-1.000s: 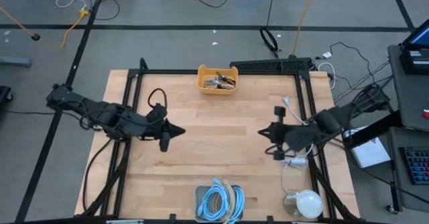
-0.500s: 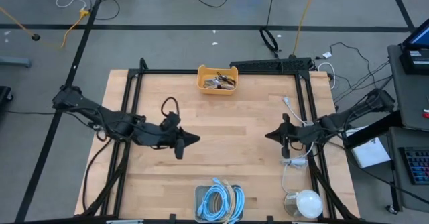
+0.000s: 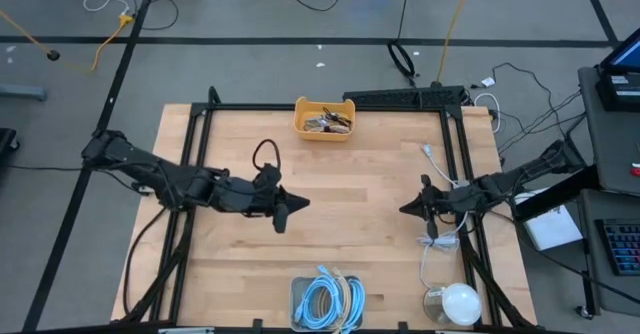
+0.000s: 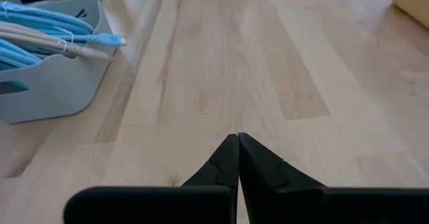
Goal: Sort cables into bins
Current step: Return to Home Position
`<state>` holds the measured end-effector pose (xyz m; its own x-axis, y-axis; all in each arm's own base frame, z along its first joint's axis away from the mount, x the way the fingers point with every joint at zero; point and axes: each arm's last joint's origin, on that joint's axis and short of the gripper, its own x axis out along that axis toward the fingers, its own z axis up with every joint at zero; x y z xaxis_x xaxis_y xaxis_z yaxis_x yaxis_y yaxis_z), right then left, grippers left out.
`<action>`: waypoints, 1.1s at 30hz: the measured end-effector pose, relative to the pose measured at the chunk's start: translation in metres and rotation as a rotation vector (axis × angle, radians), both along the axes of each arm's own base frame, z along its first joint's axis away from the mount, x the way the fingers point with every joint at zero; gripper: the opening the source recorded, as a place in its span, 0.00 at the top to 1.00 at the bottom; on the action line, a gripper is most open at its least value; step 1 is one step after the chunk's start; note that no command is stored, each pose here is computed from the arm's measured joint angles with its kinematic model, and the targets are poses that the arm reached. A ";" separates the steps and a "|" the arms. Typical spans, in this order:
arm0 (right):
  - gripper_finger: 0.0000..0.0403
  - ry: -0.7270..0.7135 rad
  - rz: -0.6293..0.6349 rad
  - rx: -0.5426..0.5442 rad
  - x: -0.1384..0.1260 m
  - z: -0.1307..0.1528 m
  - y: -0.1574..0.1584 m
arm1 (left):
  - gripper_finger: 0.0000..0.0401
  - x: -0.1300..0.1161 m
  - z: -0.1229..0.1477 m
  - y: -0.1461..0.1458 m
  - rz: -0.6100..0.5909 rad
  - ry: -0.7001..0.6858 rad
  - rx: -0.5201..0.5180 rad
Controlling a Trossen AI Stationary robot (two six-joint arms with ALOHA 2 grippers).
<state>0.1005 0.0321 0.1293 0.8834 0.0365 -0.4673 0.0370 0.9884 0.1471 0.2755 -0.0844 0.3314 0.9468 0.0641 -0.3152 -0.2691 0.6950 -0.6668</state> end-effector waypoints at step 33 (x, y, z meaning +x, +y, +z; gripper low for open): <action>1.00 0.017 -0.054 -0.052 0.000 -0.003 -0.002 | 1.00 -0.098 -0.183 0.076 -0.412 0.403 0.108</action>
